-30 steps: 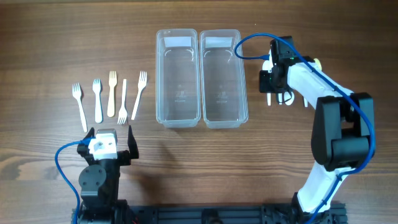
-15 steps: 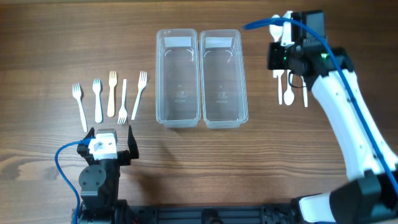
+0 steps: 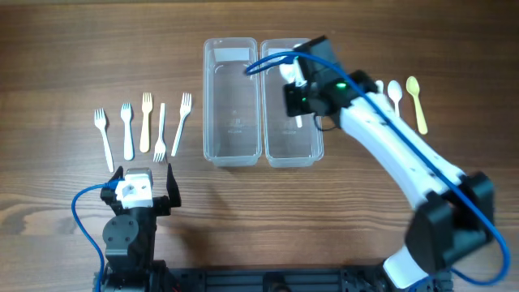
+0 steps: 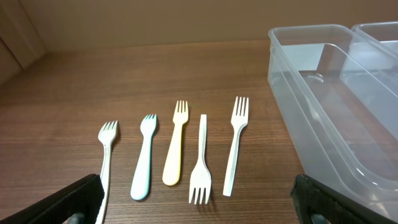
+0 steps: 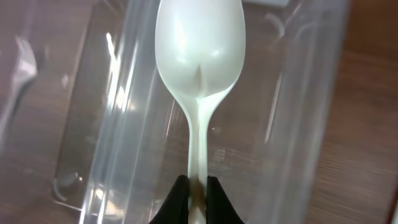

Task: Pack container
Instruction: 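Carry the white spoon into the right container and release it, then return the right gripper to the spoons and grasp another white spoon, then place the white spoon into the right container and open, then grasp the next white spoon with the right gripper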

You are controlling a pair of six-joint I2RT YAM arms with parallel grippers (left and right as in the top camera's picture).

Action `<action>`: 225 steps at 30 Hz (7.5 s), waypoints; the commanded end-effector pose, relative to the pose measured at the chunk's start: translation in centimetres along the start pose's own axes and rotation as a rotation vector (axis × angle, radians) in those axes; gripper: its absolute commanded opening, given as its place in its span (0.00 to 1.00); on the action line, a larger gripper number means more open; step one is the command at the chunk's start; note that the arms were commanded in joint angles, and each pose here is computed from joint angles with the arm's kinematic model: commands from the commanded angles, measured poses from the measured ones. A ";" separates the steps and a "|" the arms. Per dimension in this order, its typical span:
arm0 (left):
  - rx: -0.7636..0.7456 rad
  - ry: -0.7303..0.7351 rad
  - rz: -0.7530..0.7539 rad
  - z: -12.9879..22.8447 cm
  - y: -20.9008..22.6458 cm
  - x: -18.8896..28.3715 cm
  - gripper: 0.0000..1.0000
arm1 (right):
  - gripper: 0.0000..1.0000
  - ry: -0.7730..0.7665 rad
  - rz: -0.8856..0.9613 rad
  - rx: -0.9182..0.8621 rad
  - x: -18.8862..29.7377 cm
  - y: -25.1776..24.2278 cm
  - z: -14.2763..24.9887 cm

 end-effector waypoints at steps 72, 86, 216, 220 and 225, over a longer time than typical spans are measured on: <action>-0.013 -0.002 0.004 0.1 -0.1 0.0 1.00 | 0.39 0.243 0.337 -0.182 -9.7 -20.5 3.8; -0.013 -0.002 0.004 0.1 -0.1 0.0 1.00 | 0.04 0.141 0.281 -0.184 -6.5 -19.3 1.2; -0.013 -0.002 0.004 0.1 -0.1 0.0 1.00 | 0.50 -0.052 0.302 -0.175 6.1 -11.8 -0.8; -0.013 -0.002 0.004 0.1 -0.1 0.0 1.00 | 0.51 0.059 0.346 -0.234 2.1 -14.1 0.2; -0.013 -0.002 0.004 0.1 -0.1 0.0 1.00 | 0.51 0.200 0.391 -0.286 -2.9 -16.4 2.3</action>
Point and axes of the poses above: each gripper's point midway between its finger pads, its own x axis back along the fingers, its own y axis along the line the jaws close on, z = x × y, the point moved 5 cm from there along x, back along the fingers, and after that the axes turned 7 degrees about -x, right-handed, at the moved point
